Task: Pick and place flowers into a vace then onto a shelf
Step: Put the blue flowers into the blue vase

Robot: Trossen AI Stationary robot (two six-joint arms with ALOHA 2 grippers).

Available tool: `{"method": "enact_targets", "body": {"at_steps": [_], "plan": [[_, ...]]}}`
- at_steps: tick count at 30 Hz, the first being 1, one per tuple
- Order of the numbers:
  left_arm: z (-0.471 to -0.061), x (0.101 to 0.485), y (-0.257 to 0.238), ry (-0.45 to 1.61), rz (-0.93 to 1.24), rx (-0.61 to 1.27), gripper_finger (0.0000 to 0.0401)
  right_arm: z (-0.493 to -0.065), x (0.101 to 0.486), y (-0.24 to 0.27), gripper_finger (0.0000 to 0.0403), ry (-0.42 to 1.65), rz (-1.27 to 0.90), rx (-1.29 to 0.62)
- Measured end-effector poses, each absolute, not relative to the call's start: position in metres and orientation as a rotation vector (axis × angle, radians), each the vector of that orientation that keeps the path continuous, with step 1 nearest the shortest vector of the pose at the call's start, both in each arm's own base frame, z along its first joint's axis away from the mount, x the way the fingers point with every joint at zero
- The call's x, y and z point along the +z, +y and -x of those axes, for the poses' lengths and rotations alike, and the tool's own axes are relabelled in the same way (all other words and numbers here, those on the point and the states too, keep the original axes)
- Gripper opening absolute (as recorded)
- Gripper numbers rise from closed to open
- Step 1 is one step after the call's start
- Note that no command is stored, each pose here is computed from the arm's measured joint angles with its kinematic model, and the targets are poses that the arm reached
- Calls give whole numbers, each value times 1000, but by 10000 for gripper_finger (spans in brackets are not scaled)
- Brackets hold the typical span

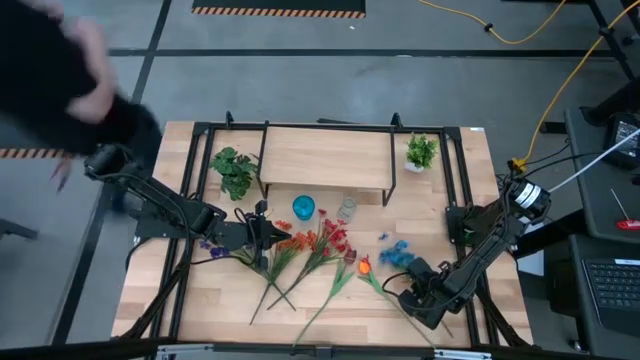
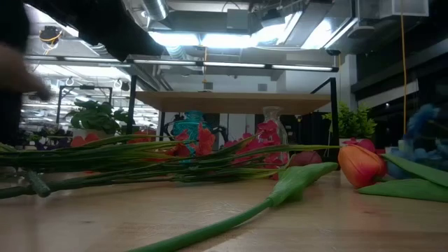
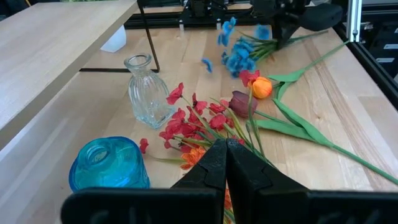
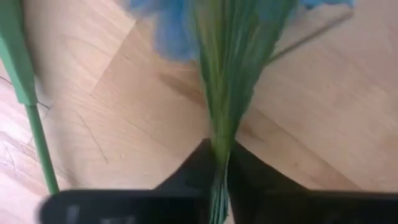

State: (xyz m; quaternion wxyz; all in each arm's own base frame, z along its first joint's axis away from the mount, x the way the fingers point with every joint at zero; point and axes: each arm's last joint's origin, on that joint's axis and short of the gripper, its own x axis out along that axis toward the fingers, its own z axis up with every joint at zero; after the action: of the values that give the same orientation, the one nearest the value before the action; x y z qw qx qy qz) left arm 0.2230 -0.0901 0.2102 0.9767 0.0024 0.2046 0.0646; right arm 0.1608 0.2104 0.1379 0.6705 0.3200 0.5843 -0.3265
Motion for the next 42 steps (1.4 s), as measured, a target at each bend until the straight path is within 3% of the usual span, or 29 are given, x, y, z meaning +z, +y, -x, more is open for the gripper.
{"method": "enact_targets", "body": {"at_steps": [19,34,42], "plan": [[-222,208,-90,436,-18,132,3,-147,179,190,6,1246,-762,-750],[-221,207,-89,445,-24,134,3,-133,239,163,6,963,-645,-405],[-222,207,-90,443,-23,133,3,-127,265,146,6,772,-442,-256]]}}
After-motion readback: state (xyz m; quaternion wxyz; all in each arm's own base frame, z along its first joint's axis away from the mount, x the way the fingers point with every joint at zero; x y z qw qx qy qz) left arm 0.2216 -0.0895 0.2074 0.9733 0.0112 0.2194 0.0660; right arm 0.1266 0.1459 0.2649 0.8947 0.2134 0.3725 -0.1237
